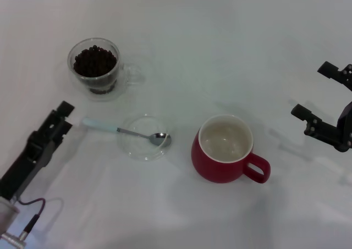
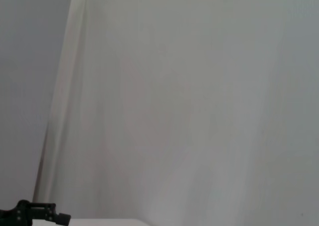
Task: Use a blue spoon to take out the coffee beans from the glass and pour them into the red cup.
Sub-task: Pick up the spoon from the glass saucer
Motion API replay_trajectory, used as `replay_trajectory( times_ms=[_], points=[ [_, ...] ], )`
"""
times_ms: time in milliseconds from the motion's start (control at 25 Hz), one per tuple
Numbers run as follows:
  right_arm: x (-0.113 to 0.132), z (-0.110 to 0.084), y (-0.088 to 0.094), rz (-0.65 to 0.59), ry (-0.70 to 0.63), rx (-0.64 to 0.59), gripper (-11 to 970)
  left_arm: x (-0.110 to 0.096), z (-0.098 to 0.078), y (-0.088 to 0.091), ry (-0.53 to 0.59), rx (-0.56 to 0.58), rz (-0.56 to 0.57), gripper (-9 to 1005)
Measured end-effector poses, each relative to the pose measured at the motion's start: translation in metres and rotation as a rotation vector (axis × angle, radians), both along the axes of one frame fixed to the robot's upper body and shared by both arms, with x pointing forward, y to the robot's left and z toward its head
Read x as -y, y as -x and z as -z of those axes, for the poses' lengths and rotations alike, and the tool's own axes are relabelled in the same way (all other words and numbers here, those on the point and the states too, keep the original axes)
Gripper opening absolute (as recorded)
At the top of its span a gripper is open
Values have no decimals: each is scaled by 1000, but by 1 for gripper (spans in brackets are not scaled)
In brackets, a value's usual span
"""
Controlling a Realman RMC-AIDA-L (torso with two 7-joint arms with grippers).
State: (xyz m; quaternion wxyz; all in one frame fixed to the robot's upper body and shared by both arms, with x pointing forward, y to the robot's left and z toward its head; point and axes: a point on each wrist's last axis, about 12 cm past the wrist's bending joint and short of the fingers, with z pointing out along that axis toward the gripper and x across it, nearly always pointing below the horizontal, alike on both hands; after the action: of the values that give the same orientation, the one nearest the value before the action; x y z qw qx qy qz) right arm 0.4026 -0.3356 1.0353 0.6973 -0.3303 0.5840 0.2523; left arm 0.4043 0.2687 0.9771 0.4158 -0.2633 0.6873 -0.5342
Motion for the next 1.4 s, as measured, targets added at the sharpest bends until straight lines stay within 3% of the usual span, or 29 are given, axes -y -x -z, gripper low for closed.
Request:
replay_trajectory(
  times_ms=[320,1240,1400],
  points=[
    [-1,0,2,2,-3,6,876,14,2,-16,-18,-49,83,854],
    [-1,1,0,14,-1,9,876,28,-2,-32,-65,-16,181,848],
    [-1,0,-1,14,-1,11,876,28,-2,-32,-64,-18,182,766]
  ],
)
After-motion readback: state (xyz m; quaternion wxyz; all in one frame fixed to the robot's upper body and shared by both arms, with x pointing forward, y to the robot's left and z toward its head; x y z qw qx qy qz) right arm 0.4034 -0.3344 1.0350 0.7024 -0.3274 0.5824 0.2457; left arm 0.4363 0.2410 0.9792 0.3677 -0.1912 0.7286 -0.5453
